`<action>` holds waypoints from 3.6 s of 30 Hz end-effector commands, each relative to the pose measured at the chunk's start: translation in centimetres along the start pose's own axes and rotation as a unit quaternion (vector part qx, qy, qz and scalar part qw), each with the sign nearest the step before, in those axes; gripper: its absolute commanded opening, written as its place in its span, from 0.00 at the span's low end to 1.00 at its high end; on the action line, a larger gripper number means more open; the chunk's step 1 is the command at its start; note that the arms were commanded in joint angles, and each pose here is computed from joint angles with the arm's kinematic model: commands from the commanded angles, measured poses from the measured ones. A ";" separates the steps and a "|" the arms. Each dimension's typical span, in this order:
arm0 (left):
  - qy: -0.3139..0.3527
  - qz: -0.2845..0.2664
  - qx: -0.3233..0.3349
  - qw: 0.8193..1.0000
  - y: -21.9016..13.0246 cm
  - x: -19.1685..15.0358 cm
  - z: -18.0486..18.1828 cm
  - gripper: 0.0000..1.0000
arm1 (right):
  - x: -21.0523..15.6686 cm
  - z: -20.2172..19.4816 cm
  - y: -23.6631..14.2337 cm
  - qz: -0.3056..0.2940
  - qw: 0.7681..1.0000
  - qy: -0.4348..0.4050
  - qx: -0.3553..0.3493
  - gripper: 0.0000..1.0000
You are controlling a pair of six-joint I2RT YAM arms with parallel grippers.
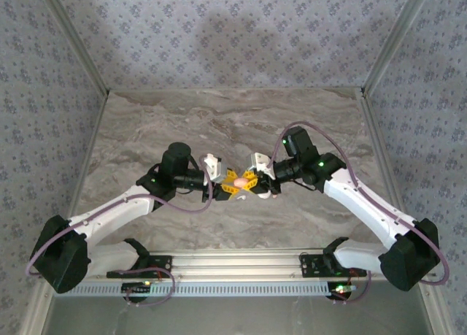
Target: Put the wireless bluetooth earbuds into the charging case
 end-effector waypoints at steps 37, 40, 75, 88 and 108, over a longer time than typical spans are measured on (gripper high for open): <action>0.017 0.000 -0.005 1.000 -0.2 0.4 -0.4 0.17 | 0.9 -2.7 -2.6 0.000 0.993 -0.001 -0.120 0.42; 0.019 0.000 -0.004 1.000 -0.2 0.5 -0.3 0.17 | 0.8 -3.0 -2.7 0.001 0.992 0.003 -0.129 0.42; -0.192 -0.136 0.311 0.921 -6.6 -7.3 8.2 0.14 | -3.7 -6.1 -1.6 0.118 0.904 0.322 -0.256 0.56; -0.296 -0.171 0.494 0.799 -13.8 -8.6 10.2 0.16 | -4.5 -11.8 9.6 0.222 0.893 0.327 -0.214 0.55; -0.324 -0.197 0.588 0.715 -18.7 -10.2 8.9 0.16 | -9.5 -13.7 23.5 0.284 0.886 0.334 -0.150 0.54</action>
Point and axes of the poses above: each hand's point on the last joint's axis, 136 mm out from that joint toward the fingers, its own y axis out along the fingers, its own z axis along the line the jaws close on, x = y × z, the point moved 7 cm from there along -y, back along the fingers, and after that the axes turned 6 degrees about -y, right-handed, at the moved point
